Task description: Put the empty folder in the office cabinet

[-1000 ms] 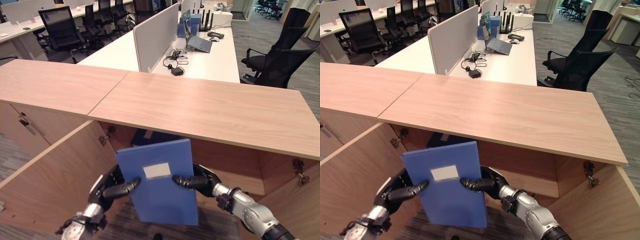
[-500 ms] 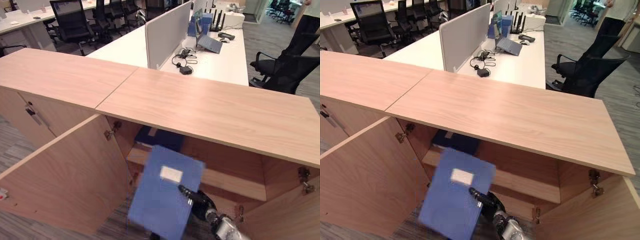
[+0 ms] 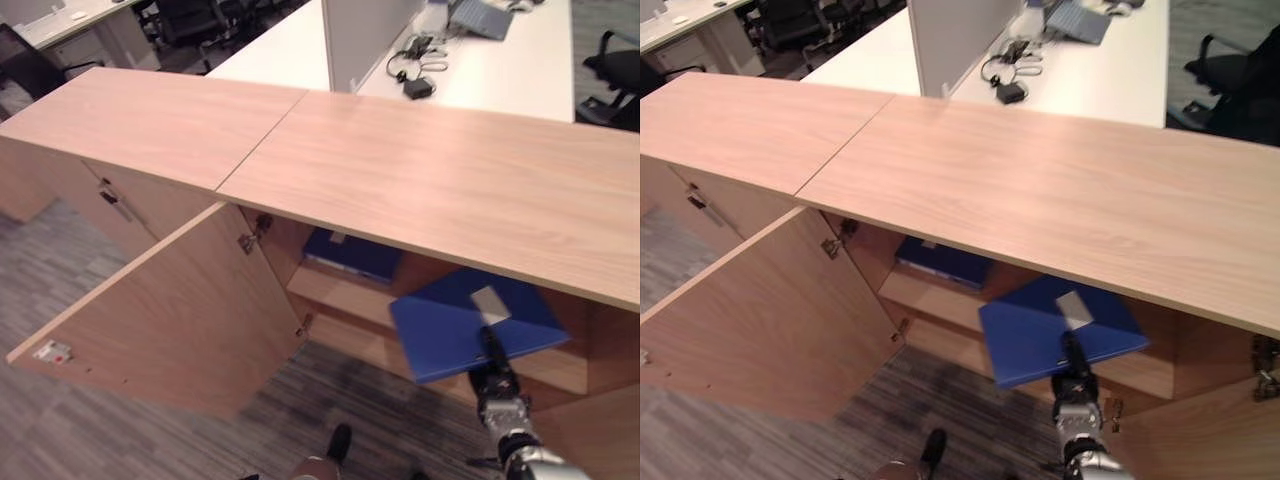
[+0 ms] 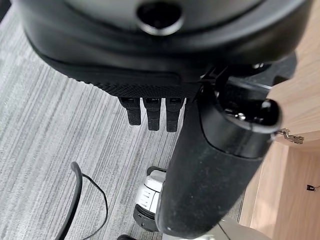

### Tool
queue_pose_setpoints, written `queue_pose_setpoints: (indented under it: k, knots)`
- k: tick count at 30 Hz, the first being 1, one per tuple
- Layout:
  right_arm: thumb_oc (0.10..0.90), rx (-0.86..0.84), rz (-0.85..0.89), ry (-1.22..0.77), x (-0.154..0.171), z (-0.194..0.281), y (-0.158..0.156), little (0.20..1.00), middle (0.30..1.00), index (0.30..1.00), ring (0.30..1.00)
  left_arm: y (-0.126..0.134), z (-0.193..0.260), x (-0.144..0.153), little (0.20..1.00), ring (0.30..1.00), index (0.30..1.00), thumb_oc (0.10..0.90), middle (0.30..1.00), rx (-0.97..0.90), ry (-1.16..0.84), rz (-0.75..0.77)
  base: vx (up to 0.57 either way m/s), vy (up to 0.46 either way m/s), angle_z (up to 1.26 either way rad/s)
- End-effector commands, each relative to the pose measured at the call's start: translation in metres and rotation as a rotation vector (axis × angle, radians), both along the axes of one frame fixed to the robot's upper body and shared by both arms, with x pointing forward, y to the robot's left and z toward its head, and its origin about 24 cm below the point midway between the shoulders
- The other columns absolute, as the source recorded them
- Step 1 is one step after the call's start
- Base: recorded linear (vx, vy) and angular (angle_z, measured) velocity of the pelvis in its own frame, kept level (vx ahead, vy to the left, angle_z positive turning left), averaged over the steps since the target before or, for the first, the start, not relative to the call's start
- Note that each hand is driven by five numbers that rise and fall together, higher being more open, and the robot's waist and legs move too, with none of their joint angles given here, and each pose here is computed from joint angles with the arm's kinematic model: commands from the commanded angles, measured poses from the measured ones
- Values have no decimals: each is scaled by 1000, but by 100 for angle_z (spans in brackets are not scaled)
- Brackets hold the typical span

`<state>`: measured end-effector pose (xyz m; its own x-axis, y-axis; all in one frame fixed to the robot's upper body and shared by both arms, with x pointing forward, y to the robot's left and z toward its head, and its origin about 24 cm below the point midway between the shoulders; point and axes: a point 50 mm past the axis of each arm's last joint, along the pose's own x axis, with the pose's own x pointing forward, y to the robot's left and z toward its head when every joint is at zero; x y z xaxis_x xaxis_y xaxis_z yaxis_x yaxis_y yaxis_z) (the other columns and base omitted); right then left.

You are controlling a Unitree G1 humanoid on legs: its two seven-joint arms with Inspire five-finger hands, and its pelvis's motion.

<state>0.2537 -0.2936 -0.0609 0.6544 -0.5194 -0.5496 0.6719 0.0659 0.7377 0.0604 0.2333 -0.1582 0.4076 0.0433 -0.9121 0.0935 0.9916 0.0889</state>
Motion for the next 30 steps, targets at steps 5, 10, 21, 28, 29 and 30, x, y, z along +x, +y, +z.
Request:
queue_pose_setpoints:
  k: [5,10,21,28,29,30]
  knots:
    - [400,-128,-288,-370,58,134,-78,300,300,300,300,-8,20,65,900,900,900,800,900,-19,-214,-147,-15,29,15]
    - [400,-191,-318,-457,67,191,-102,300,300,300,300,-24,29,82,900,900,900,800,900,-83,-292,-215,3,27,2]
    - [400,-347,-276,-547,81,291,-111,300,300,300,300,-27,39,94,900,900,900,800,900,-91,-345,-269,5,9,-24]
    - [400,-491,-262,-614,78,358,-110,300,300,300,300,-16,47,103,900,900,900,800,900,-74,-388,-250,60,-35,0]
    - [400,-496,-263,-623,77,362,-111,300,300,300,300,-14,47,103,900,900,900,800,900,-66,-385,-245,65,-59,20]
    - [400,-511,-264,-627,75,367,-112,300,300,300,300,-11,48,103,900,900,900,800,900,-58,-385,-238,81,-65,18]
